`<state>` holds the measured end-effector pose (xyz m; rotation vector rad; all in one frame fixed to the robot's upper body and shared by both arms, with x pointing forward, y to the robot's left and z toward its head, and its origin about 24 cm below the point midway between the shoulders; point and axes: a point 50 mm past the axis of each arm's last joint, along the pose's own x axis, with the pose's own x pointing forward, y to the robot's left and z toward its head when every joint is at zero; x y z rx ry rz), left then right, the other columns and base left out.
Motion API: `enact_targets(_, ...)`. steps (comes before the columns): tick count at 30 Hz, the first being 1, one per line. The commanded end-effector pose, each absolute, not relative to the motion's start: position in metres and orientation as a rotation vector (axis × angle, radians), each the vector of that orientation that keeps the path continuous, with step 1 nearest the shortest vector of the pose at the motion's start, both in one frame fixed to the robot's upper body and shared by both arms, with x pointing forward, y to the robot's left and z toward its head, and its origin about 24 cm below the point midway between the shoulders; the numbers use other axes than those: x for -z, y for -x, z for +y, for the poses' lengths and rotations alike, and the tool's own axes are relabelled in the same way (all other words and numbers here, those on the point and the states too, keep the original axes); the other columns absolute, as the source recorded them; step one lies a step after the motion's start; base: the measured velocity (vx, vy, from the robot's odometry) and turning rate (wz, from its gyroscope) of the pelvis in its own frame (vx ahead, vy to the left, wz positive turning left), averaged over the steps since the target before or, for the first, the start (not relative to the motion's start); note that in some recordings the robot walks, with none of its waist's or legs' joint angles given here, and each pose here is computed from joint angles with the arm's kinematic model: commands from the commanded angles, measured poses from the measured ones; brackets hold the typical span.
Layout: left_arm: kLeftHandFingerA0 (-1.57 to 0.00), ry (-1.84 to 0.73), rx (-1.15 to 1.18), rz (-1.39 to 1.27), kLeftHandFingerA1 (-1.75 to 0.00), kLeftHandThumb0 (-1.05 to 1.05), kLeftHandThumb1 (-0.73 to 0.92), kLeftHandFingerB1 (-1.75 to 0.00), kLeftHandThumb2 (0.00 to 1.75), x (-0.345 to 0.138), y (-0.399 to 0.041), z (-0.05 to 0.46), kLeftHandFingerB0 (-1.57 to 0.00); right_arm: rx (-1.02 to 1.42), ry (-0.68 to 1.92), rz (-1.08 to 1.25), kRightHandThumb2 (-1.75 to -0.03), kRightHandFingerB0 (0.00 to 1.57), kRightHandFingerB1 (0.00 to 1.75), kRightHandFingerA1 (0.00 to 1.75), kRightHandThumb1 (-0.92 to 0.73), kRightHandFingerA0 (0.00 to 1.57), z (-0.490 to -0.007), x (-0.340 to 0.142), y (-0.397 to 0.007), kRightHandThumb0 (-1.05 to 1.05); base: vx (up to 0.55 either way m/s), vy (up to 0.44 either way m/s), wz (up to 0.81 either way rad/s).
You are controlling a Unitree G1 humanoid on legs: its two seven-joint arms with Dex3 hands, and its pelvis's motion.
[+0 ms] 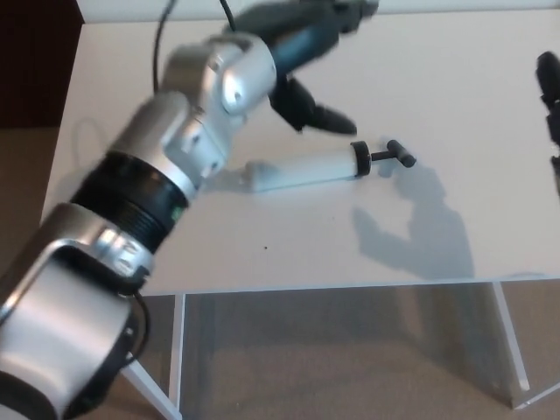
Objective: The robot walks towards a desk on which an air pump is kept in the middle. It lifts it up and holds it with its left hand and uses its right hand to compress it by pushing its handle inwards.
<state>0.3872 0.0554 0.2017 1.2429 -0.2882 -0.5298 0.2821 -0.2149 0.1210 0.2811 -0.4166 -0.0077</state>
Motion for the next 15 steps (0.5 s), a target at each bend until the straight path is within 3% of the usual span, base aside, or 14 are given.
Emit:
enact_targets(1,0.00,-1.060,0.513,-0.701,0.00,-0.95,0.54,-0.18,0.61,-0.309,-0.305,0.119,0.00,-0.066,-0.097,-0.592,-1.21,0.06,0.14,0.25,-0.90,0.06,-0.239,-0.162,-0.221,-0.89,0.00,0.000,0.00)
enact_targets(2,0.00,-1.034,0.514,-0.761,0.00,-0.95,0.54,-0.18,0.61,-0.317,-0.283,0.130,0.00,-0.089,-0.062,-0.613,-1.21,0.06,0.14,0.25,-0.90,0.06,-0.240,-0.166,-0.209,-0.89,0.00,0.000,0.00)
enact_targets(3,0.00,-0.982,0.521,-0.843,0.00,-0.86,0.48,-0.11,0.89,-0.319,-0.251,0.146,0.00,-0.122,-0.018,-0.632,-1.18,0.03,0.27,0.37,-0.79,0.03,-0.242,-0.166,-0.190,-0.74,0.00,0.000,0.00)
enact_targets(4,0.00,-0.903,0.544,-0.902,0.00,-0.79,0.47,-0.14,0.84,-0.318,-0.218,0.163,-0.02,-0.143,0.023,-0.640,-1.17,0.00,0.28,0.46,-0.81,0.15,-0.244,-0.166,-0.170,-0.85,0.00,0.000,0.00)
enact_targets(5,0.00,-0.865,0.564,-0.929,0.00,-0.79,0.47,-0.14,0.84,-0.315,-0.197,0.171,-0.02,-0.152,0.045,-0.641,-1.17,0.00,0.28,0.46,-0.81,0.15,-0.244,-0.166,-0.157,-0.85,0.00,0.000,0.00)
enact_targets(6,0.00,-0.816,0.594,-0.948,0.00,-0.76,0.45,-0.13,0.80,-0.312,-0.182,0.177,-0.04,-0.152,0.063,-0.638,-0.73,0.10,0.23,0.30,-0.92,0.18,-0.245,-0.167,-0.147,-0.86,0.00,0.000,0.00)
enact_targets(8,0.00,-0.784,0.611,-0.952,0.00,-0.76,0.45,-0.13,0.80,-0.310,-0.176,0.179,-0.04,-0.148,0.071,-0.635,-0.73,0.10,0.23,0.30,-0.92,0.18,-0.245,-0.167,-0.143,-0.86,0.00,0.000,0.00)
enact_targets(9,0.00,-0.580,0.725,-0.947,-0.17,-0.89,0.46,-0.33,0.78,-0.293,-0.166,0.183,-0.10,-0.171,0.053,-0.641,-1.15,0.00,0.29,0.47,-0.79,0.14,-0.247,-0.168,-0.134,-0.86,0.00,0.000,0.00)
enact_targets(11,0.00,-0.309,0.811,-0.930,-0.17,-0.89,0.46,-0.33,0.78,-0.276,-0.153,0.190,-0.10,-0.203,0.031,-0.650,-1.15,0.00,0.29,0.47,-0.79,0.14,-0.249,-0.170,-0.124,-0.86,0.00,0.000,0.00)
enact_targets(12,-0.01,-0.160,0.837,-0.894,-0.58,-0.98,0.82,-0.47,0.64,-0.266,-0.145,0.190,-0.19,-0.216,0.023,-0.650,-1.15,0.01,0.31,0.44,-0.77,0.05,-0.251,-0.169,-0.120,-0.81,0.00,0.000,0.00)
enact_targets(13,-0.01,-0.087,0.845,-0.867,-0.58,-0.98,0.82,-0.47,0.64,-0.261,-0.140,0.189,-0.19,-0.221,0.020,-0.648,-1.15,0.01,0.31,0.44,-0.77,0.05,-0.252,-0.169,-0.117,-0.81,0.00,0.000,0.00)
enact_targets(14,0.00,-0.093,0.820,-0.933,-0.65,-0.71,0.92,-0.52,0.81,-0.255,-0.132,0.191,-0.05,-0.226,0.023,-0.638,-1.15,0.00,0.29,0.43,-0.77,0.04,-0.254,-0.167,-0.111,-0.82,0.00,0.000,0.00)
enact_targets(15,0.00,-0.116,0.800,-0.985,-0.65,-0.71,0.92,-0.52,0.81,-0.250,-0.126,0.193,-0.05,-0.229,0.025,-0.631,-1.15,0.00,0.29,0.43,-0.77,0.04,-0.256,-0.165,-0.107,-0.82,0.00,0.000,0.00)
